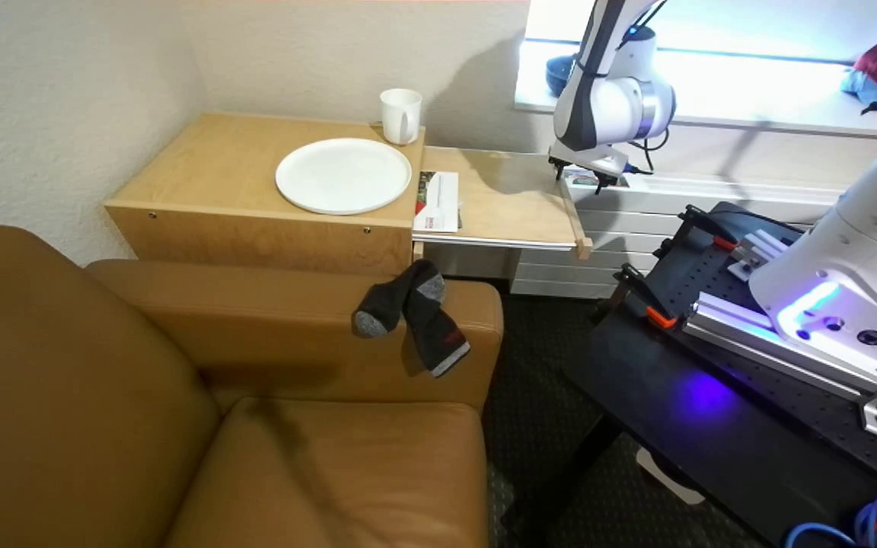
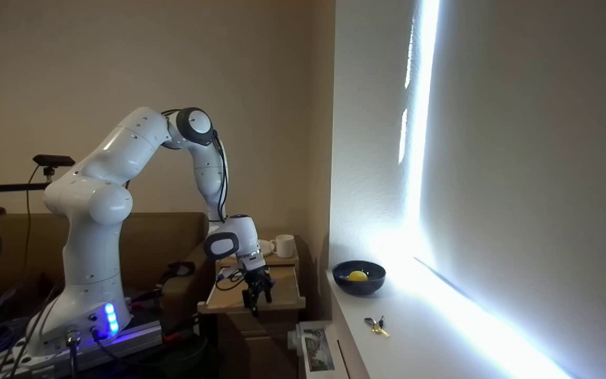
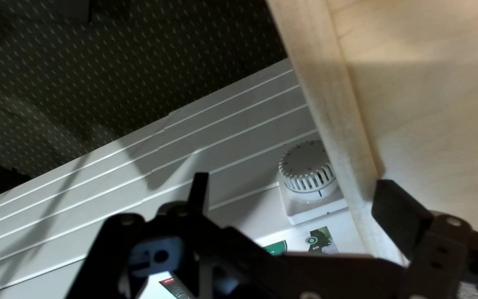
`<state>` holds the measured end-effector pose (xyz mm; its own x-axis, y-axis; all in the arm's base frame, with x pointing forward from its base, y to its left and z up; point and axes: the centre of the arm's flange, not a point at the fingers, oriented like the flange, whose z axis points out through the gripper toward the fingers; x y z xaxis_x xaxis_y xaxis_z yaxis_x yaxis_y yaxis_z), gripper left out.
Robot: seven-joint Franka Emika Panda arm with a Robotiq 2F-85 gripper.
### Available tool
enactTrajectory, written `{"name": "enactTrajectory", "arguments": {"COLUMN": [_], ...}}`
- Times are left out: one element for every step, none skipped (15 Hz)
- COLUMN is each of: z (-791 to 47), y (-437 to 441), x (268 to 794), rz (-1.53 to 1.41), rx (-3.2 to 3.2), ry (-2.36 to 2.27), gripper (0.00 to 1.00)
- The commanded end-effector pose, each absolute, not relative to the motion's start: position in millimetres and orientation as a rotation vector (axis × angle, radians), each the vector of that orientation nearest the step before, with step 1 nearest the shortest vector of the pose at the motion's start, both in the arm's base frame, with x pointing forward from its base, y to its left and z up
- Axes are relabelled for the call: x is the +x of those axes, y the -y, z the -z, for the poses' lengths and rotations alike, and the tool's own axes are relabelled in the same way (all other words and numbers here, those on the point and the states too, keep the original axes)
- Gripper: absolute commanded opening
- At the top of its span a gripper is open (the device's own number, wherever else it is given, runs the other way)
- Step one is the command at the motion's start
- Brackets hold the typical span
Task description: Open the first top drawer then put the white cup on the drawer, then put the lemon in the white cup
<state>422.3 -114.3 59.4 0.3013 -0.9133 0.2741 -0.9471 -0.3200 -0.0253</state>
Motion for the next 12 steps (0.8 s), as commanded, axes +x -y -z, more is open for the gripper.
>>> {"name": "enactTrajectory", "arguments": {"z": [-115,-128,-130,-129,-133,-147,-161,-113,-132,-144,-152,-158], "y": [122,126,128,129,132,135,138,134,139,142,142,135], "x": [413,407,402,398,396,396,397,421,419,417,415,414], "rz": [-0.545,-0.541,-0.533,-0.487,-0.456,-0.540,-0.622,-0.543,-0.591,-0.613,-0.624,-0.681], "rx": [2.389,2.384,2.388,2.385,2.356,2.331,2.307,2.326,2.312,2.306,2.304,2.342], "ry": [1.847,1.852,1.860,1.898,1.959,1.998,2.026,1.931,1.969,1.995,2.008,1.982], "gripper": [1.00,1.00,1.00,1.00,1.00,1.00,1.00,1.00,1.00,1.00,1.00,1.00]}}
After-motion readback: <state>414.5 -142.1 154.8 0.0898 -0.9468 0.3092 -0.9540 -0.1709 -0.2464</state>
